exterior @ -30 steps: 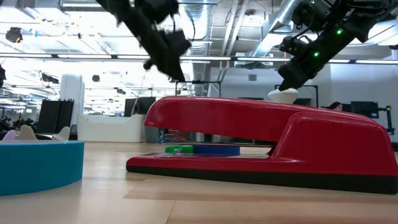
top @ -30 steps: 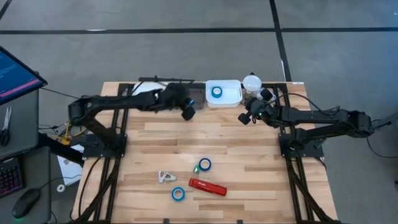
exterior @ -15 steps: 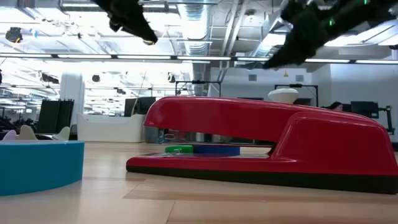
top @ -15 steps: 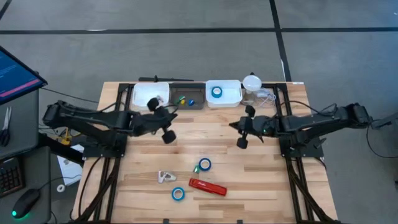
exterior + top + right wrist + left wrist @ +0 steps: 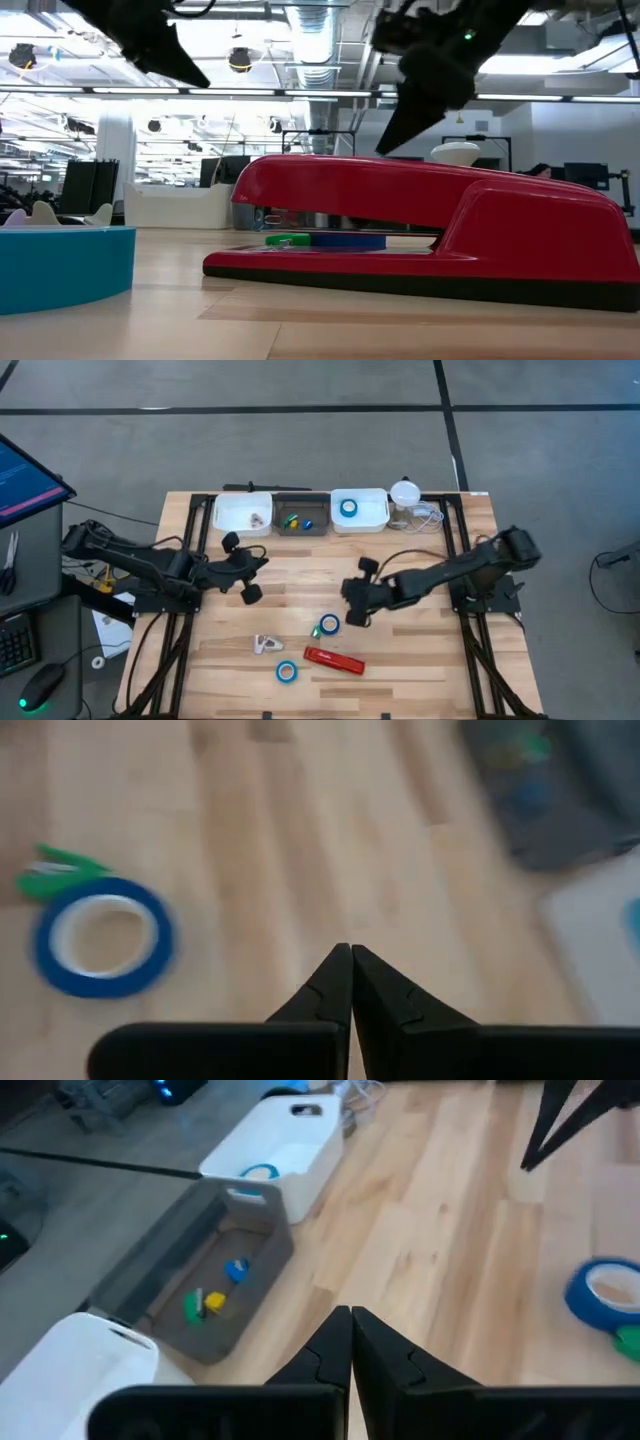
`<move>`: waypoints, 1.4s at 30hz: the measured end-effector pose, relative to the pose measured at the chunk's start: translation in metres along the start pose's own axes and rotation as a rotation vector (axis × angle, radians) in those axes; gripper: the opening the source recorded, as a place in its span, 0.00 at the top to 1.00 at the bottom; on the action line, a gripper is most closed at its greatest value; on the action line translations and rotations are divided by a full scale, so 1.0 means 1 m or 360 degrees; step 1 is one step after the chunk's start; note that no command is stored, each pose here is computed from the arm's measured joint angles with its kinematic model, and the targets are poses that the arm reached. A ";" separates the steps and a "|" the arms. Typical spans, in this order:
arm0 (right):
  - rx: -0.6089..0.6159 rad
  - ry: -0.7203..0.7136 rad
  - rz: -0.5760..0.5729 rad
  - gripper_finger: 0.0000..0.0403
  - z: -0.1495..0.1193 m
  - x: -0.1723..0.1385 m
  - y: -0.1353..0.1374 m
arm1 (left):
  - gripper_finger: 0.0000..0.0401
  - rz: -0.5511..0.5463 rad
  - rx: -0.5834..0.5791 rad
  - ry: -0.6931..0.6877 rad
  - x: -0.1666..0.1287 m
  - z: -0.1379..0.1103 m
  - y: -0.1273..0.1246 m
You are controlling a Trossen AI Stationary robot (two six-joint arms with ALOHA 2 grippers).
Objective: Pick and place Stapler, Stapler remover, tape
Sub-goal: Put the blue tape into the right white bin
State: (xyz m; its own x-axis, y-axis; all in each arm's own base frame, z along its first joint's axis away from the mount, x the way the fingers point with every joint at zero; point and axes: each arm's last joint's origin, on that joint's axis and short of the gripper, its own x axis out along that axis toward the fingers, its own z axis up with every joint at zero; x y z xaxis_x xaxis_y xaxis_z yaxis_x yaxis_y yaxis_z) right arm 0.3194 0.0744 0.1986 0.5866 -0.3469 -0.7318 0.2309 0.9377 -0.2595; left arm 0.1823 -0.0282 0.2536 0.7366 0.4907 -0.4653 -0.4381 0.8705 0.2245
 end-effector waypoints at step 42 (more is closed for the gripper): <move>0.0286 0.0353 0.0244 0.94 -0.002 0.071 0.047 | 0.99 -0.0169 -0.0047 -0.0055 -0.016 -0.011 -0.010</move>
State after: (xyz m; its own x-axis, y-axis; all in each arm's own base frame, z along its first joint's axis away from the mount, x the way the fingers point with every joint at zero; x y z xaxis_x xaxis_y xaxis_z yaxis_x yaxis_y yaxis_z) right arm 0.3705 0.0935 0.1332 0.4465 -0.1710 -0.8783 0.2976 0.9541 -0.0345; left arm 0.1691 -0.0455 0.2492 0.7967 0.3974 -0.4553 -0.3714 0.9163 0.1499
